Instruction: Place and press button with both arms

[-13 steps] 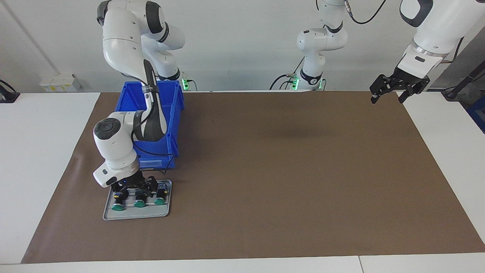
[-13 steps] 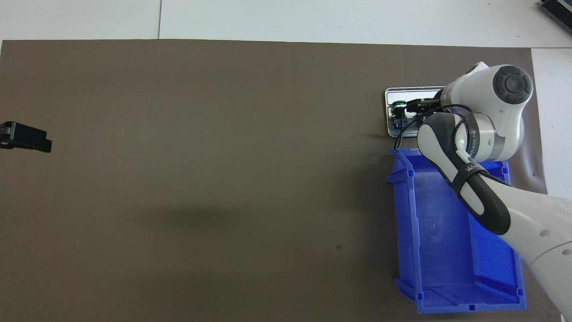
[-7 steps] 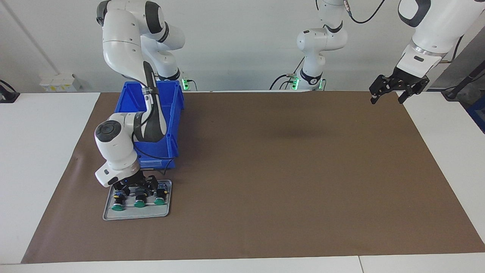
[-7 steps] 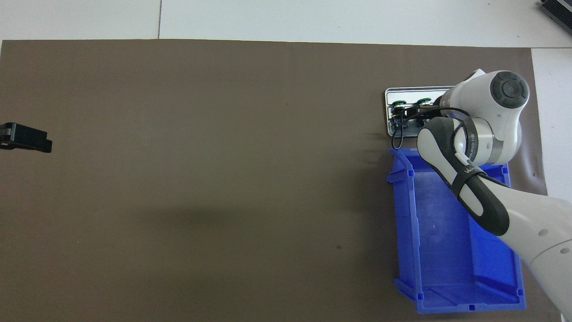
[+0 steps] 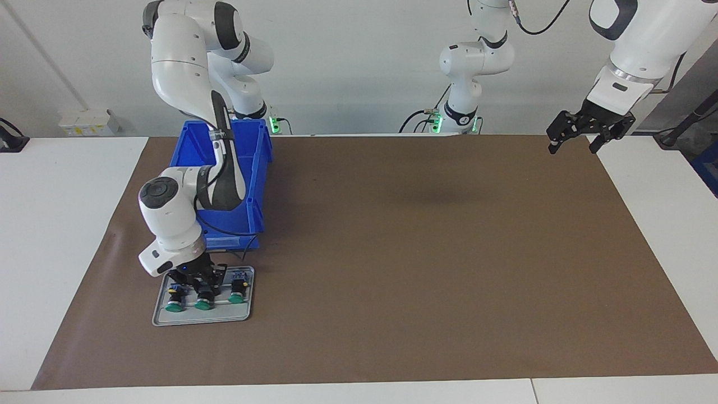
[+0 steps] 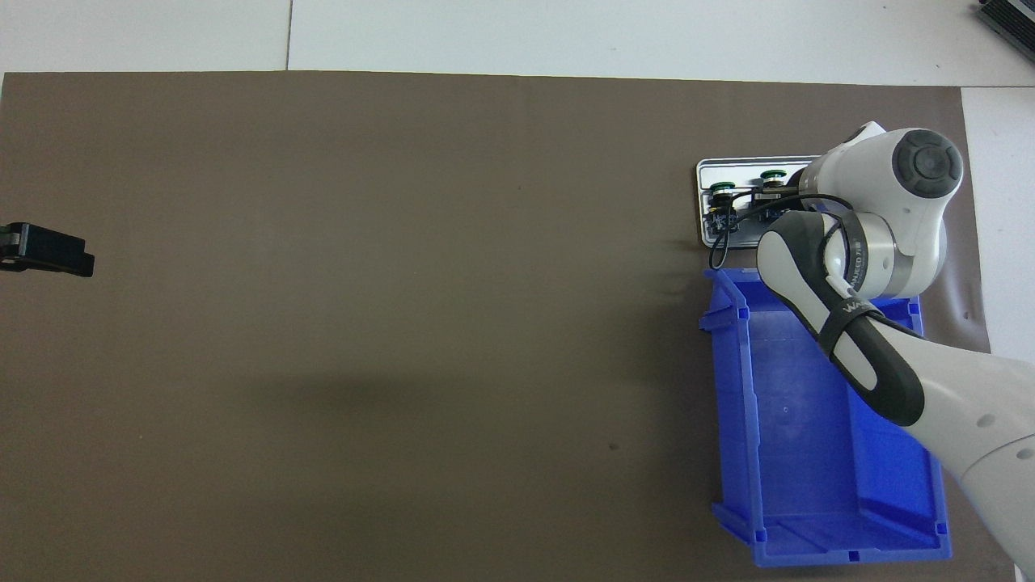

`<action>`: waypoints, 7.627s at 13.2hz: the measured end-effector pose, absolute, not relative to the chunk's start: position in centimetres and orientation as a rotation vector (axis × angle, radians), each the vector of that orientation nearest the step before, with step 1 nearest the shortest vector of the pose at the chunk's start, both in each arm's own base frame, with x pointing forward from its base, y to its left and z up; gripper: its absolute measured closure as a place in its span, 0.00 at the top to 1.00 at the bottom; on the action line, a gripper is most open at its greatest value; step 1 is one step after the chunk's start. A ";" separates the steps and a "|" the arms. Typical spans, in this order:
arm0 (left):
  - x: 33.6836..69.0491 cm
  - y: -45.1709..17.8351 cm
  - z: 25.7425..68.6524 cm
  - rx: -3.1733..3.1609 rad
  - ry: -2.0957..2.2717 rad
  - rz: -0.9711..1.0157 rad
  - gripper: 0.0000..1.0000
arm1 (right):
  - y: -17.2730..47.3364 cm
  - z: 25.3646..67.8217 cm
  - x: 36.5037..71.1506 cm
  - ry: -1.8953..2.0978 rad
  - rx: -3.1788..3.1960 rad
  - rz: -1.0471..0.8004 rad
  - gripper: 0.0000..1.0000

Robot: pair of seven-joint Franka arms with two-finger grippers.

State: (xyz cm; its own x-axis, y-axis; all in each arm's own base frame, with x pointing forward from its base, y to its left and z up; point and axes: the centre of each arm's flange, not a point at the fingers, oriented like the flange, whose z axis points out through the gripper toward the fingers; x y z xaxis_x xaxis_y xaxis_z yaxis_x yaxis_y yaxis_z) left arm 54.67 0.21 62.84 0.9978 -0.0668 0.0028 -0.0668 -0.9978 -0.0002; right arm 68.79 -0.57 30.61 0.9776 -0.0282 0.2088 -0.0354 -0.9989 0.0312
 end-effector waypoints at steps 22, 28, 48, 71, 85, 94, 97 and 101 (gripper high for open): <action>54.7 0.2 62.8 -3.140 0.105 -0.004 1.00 | 39.4 41.0 59.2 -2.134 2.446 0.304 0.41; 54.7 0.2 62.8 -3.140 0.105 -0.004 1.00 | 46.6 34.0 54.6 -2.308 2.263 0.361 0.41; 55.8 -3.5 63.5 -3.116 0.307 -0.182 1.00 | 30.8 46.6 61.1 -1.547 2.837 0.466 1.00; 55.2 -37.7 37.4 -2.625 1.838 -0.224 1.00 | -3.0 60.3 53.8 -0.382 3.060 -0.005 1.00; 51.9 -39.8 31.1 -2.564 1.932 -0.142 1.00 | -0.5 62.6 52.4 -0.281 3.085 -0.059 1.00; 50.9 -40.4 29.6 -2.535 1.951 -0.200 0.73 | -0.4 62.7 52.7 -0.276 3.080 -0.025 1.00; 51.9 -40.7 31.2 -2.546 1.923 -0.259 0.40 | -0.5 62.7 52.7 -0.278 3.080 -0.026 1.00; 54.5 -38.8 33.3 -2.583 1.837 -0.325 0.40 | -0.6 62.7 52.7 -0.280 3.080 -0.026 1.00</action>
